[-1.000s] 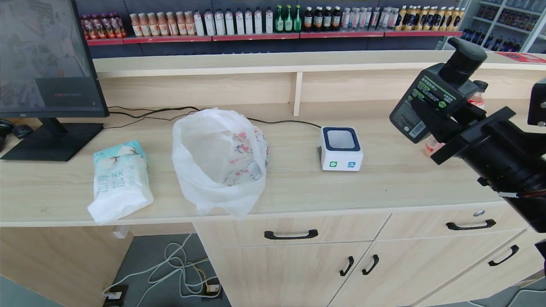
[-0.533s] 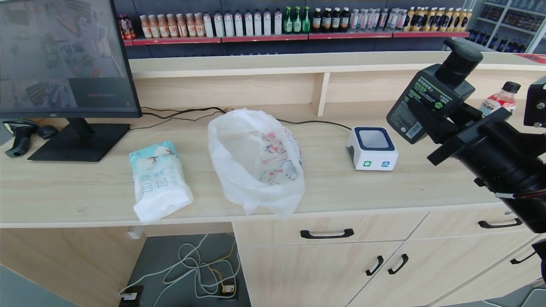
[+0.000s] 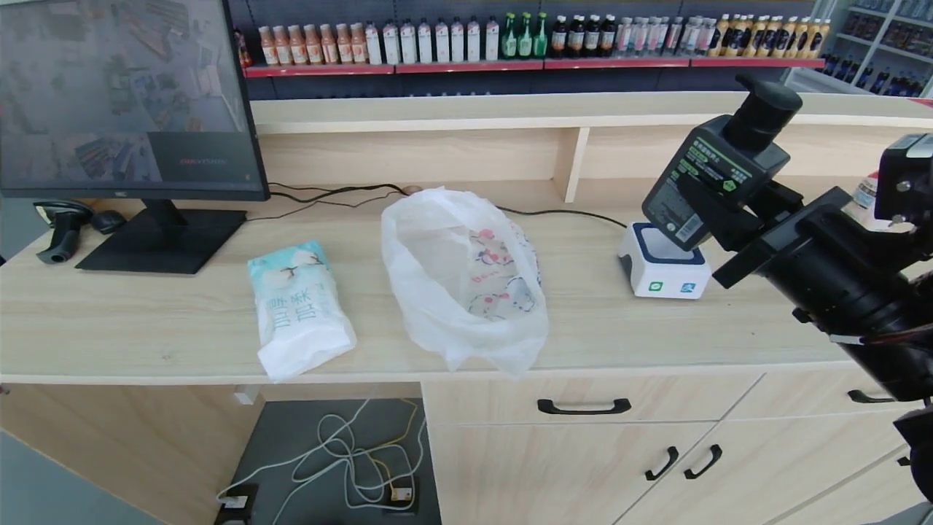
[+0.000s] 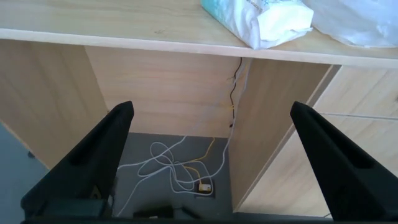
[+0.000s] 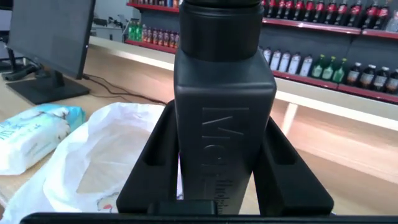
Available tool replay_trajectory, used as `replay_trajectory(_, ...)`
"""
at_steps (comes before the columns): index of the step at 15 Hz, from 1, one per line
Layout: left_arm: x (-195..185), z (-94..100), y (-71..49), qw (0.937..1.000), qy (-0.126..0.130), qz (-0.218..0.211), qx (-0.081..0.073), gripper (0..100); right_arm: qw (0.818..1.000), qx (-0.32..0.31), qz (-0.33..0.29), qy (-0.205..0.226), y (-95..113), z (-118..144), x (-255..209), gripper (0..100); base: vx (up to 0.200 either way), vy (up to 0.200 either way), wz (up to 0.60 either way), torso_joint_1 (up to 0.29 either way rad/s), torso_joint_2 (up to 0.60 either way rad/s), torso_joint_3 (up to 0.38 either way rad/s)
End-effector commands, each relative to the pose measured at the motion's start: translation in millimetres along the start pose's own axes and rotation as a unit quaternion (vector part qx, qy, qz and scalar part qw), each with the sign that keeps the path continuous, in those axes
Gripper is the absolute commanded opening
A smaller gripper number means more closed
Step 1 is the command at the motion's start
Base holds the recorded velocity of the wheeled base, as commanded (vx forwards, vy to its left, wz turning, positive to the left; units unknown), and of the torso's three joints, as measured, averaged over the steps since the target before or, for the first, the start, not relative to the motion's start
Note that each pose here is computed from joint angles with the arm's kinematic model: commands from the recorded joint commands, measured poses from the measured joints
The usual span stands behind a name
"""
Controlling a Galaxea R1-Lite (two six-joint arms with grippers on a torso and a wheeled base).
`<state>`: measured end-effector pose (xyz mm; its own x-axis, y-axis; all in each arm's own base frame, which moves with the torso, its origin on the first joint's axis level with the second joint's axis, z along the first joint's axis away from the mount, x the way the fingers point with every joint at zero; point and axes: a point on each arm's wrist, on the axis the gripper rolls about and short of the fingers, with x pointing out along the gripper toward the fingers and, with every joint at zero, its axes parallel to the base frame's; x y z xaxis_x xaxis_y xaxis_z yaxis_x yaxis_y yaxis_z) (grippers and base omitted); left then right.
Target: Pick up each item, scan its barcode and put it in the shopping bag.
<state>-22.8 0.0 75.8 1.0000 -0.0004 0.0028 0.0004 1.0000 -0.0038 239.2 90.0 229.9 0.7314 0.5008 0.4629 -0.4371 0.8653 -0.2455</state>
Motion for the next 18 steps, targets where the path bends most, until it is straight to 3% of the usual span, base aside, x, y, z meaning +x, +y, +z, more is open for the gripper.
replay_trajectory(1, 0.0, 0.0, 0.0, 1.0, 0.0, 0.0, 0.0, 100, 1.0, 0.002, 0.003, 0.006, 1.5, -4.0, 1.2, 0, 0.0, 0.0, 0.6, 0.002, 0.0, 0.002)
replay_trajectory(7, 0.0, 0.0, 0.0, 1.0, 0.0, 0.0, 0.0, 100, 1.0, 0.002, 0.003, 0.011, 0.0, -16.0, 14.0, 0, 0.0, 0.0, 0.6, 0.001, 0.0, 0.003)
replay_trajectory(10, 0.0, 0.0, 0.0, 1.0, 0.0, 0.0, 0.0, 100, 1.0, 0.004, 0.003, 0.031, -1.0, -34.0, 20.3, 0, 0.0, 0.0, 0.0, 0.0, 0.0, 0.0)
replay_trajectory(14, 0.0, 0.0, 0.0, 1.0, 0.0, 0.0, 0.0, 100, 0.997, 0.0, -0.025, 0.074, -20.5, -65.8, 19.7, 0, 0.0, 0.0, 0.0, 0.0, 0.0, 0.0)
replay_trajectory(18, 0.0, 0.0, 0.0, 1.0, 0.0, 0.0, 0.001, 100, 0.995, 0.013, -0.03, 0.09, -24.8, -89.2, 28.8, 0, 0.0, 0.0, 0.0, 0.0, 0.0, 0.0)
